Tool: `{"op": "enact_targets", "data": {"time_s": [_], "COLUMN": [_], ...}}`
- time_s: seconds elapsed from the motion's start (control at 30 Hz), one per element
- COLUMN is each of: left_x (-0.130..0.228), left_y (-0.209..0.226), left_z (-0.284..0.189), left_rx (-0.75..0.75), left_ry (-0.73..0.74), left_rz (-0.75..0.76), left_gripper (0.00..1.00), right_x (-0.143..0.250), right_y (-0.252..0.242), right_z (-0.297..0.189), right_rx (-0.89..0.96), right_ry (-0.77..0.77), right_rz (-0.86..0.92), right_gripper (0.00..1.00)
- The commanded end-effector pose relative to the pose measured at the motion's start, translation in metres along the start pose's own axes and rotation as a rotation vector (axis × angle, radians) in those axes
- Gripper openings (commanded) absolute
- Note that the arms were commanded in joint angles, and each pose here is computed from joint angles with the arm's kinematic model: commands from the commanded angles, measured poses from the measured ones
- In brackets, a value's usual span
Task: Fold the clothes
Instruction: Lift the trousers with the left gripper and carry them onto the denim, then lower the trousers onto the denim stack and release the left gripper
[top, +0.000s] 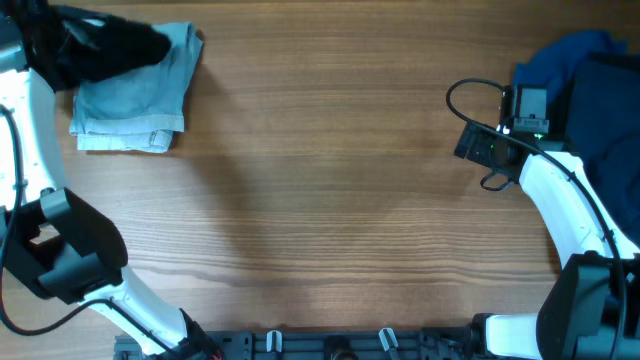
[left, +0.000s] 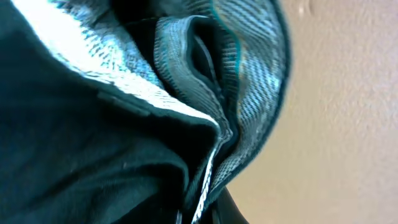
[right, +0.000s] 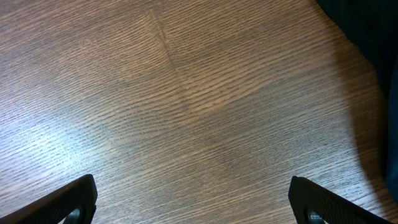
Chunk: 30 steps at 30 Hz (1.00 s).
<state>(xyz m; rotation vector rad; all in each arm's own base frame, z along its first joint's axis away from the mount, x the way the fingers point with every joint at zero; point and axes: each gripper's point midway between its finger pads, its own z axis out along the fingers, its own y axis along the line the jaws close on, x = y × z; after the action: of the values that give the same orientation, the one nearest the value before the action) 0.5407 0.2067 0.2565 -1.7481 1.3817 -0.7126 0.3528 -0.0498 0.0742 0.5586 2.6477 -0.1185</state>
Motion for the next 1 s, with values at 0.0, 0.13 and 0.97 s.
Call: {"op": "enact_targets", "data": {"time_s": [0.0, 0.13, 0.97], "left_x": [0.007, 0.019, 0.055], "left_y": [-0.028, -0.068, 0.132], "left_z": [-0.003, -0.010, 0.042], "left_rx": [0.105, 0.272, -0.406], "left_ry": [0.046, 0.121, 0.246], "left_rz": [-0.089, -0.055, 0.371], "left_gripper": [0.04, 0.04, 0.04], "right_x": [-0.006, -0.006, -0.006], "right_y": [-0.002, -0.002, -0.002], "right_z": [-0.004, -0.004, -0.004], "right_rx": [0.011, 0.011, 0.011], "right_ry": [-0.025, -0.025, -0.025], "right_rz": [0.004, 0.004, 0.004], "right_gripper": [1.00, 1.00, 1.00]}}
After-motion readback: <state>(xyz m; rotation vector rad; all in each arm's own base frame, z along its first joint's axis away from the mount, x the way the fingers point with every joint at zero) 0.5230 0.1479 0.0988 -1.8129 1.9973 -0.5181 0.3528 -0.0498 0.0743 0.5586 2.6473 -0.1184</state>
